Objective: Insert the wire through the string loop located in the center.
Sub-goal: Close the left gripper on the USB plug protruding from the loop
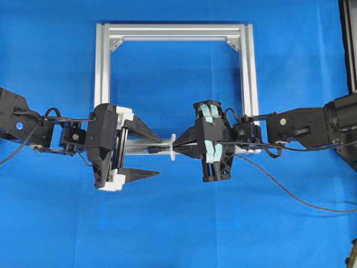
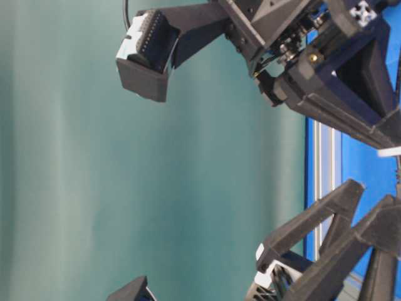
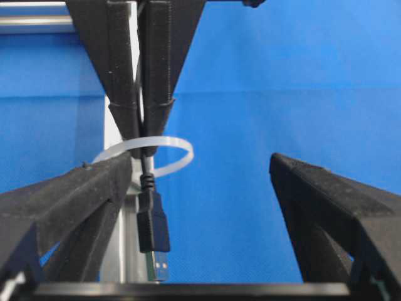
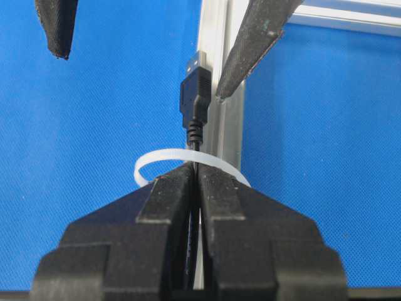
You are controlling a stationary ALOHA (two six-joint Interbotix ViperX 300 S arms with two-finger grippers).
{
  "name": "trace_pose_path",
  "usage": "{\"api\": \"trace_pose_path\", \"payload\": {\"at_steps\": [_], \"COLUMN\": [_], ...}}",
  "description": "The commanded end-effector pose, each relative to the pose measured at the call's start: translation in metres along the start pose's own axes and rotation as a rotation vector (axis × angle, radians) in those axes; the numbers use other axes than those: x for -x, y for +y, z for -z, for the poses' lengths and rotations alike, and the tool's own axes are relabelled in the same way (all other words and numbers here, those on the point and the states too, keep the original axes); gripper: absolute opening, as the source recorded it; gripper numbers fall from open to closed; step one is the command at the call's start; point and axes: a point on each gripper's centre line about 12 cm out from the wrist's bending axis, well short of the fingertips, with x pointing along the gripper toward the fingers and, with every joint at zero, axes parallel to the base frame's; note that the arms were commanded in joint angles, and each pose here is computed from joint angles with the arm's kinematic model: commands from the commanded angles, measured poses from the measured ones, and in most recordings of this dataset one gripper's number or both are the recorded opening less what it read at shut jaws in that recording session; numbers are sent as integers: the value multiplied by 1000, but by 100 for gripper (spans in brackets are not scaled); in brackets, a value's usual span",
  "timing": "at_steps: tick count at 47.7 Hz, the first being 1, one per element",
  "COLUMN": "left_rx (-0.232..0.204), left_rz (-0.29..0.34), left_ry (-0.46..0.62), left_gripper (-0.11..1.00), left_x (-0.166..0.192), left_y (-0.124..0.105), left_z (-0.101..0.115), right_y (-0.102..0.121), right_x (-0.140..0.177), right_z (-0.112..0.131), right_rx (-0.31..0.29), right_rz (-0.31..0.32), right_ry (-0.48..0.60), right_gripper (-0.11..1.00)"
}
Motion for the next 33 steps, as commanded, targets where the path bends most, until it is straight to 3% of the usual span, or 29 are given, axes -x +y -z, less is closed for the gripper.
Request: {"api": "trace_pose_path", "payload": {"at_steps": [1, 12, 24, 33], "left_rx": [-2, -2, 1, 4], "left_rz": [1, 1, -19, -28], "left_ry": [-34, -25, 63, 69], "left_gripper": [93, 93, 93, 93], "left_x": [-1, -2, -12, -12], "left_y": [0, 0, 7, 11], "left_z": [-11, -9, 15, 16], "right_y": [2, 2, 2, 2], "right_x": [2, 2, 2, 2], "right_z": [-11, -11, -10, -11], "right_rx": [-2, -3, -3, -3], "right_rz": [-5, -4, -3, -4], "right_ry": [-32, -32, -30, -32], "right_gripper": [-2, -2, -2, -2]}}
